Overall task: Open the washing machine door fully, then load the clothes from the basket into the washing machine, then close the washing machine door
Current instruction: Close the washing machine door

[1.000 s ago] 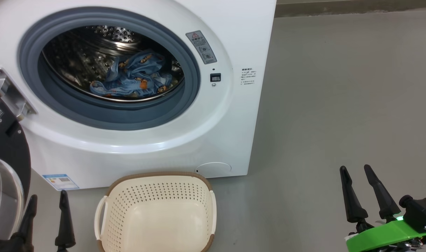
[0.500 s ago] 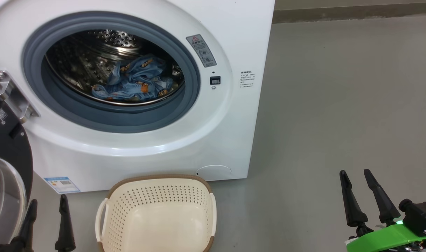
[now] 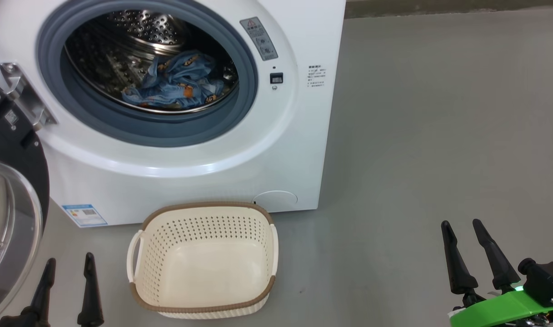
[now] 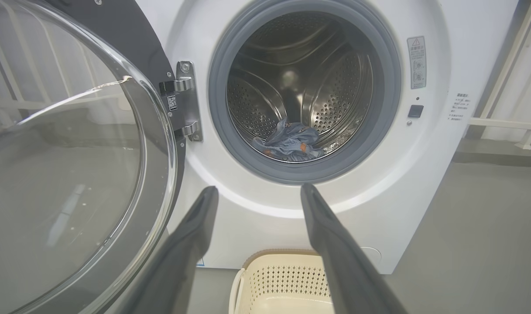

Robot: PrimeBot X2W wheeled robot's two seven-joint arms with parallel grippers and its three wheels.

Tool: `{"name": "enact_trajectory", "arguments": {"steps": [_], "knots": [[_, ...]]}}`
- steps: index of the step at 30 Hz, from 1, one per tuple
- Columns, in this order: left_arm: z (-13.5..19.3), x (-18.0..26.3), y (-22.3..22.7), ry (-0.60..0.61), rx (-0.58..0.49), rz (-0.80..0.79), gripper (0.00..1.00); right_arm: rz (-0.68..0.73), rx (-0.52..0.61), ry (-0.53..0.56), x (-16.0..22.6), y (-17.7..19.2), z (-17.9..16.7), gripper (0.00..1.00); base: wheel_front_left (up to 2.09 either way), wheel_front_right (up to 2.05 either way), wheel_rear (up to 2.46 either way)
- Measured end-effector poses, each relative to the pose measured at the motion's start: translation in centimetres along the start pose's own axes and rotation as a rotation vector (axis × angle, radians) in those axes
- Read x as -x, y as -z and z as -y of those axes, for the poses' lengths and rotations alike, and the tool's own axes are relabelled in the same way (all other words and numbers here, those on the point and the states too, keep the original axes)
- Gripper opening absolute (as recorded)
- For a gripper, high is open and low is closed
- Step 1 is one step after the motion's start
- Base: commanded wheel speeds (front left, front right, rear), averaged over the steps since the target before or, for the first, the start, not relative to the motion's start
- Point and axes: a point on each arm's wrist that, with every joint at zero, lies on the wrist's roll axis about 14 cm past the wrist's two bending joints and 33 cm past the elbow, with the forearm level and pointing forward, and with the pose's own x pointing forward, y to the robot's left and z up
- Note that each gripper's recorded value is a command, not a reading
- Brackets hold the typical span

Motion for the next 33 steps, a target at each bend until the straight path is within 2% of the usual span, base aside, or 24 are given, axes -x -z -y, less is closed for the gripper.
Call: {"name": "enact_trajectory", "arguments": {"steps": [10,16,25,33], "knots": [[-0.1,0.1,-0.1,-0.001,-0.003,0.001,1.00,-0.001,-0.001,-0.005,-0.2,0.0,-0.1,1.00,-0.20,0.20,0.00],[-1.3,0.8,-0.2,-0.038,-0.003,0.005,1.00,-0.013,-0.006,-0.045,-0.9,0.5,-1.4,1.00,0.00,0.00,0.00],[-4.7,2.9,-0.6,-0.157,0.024,0.020,1.00,-0.066,-0.015,-0.184,-2.2,2.3,-5.7,1.00,0.00,0.00,0.00],[-8.7,6.5,-0.9,-0.297,0.027,0.029,1.00,-0.103,-0.007,-0.357,-4.0,3.6,-10.8,1.00,0.00,0.00,0.00]]}}
